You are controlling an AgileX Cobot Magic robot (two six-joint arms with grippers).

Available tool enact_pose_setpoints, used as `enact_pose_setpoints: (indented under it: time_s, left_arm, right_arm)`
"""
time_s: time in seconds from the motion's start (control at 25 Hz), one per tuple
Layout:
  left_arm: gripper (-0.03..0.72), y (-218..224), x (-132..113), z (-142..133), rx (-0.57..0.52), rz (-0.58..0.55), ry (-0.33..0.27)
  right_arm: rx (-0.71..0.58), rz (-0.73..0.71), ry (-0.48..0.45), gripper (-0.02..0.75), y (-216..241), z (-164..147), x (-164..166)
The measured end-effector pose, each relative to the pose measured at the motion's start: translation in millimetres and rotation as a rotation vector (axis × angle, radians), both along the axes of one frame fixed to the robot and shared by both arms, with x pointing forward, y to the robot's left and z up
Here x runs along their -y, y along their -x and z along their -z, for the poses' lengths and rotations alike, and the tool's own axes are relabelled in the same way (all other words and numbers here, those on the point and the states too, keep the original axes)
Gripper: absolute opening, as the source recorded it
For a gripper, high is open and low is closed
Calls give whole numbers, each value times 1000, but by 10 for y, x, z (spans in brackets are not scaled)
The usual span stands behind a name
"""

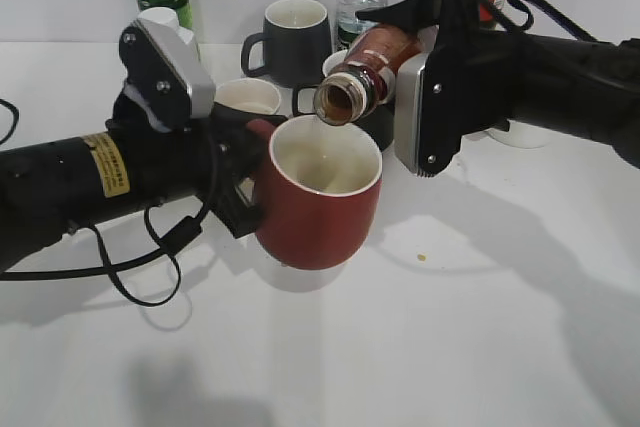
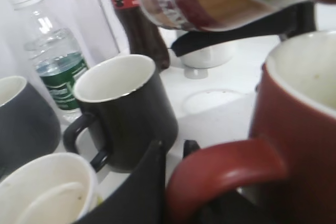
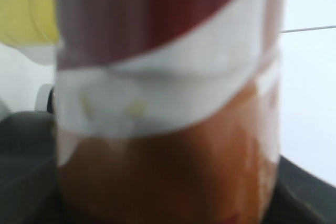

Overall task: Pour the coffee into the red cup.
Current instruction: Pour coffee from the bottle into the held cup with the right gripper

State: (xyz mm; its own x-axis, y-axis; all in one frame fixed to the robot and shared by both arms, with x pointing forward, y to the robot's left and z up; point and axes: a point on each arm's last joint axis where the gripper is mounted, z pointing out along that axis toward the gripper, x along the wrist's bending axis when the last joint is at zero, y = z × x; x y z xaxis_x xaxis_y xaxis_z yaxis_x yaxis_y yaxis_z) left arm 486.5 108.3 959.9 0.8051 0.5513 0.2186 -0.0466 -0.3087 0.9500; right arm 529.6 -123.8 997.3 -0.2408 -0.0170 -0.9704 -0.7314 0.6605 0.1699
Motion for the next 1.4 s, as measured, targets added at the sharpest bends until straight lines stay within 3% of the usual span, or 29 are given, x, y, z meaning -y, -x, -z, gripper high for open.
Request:
enact_pose_setpoints:
  time_s: [1.4]
  left_arm:
    - [71,89,21,52,-14,86,-53]
  right_arm:
    - [141,-29,106,504,-1,-10,-1]
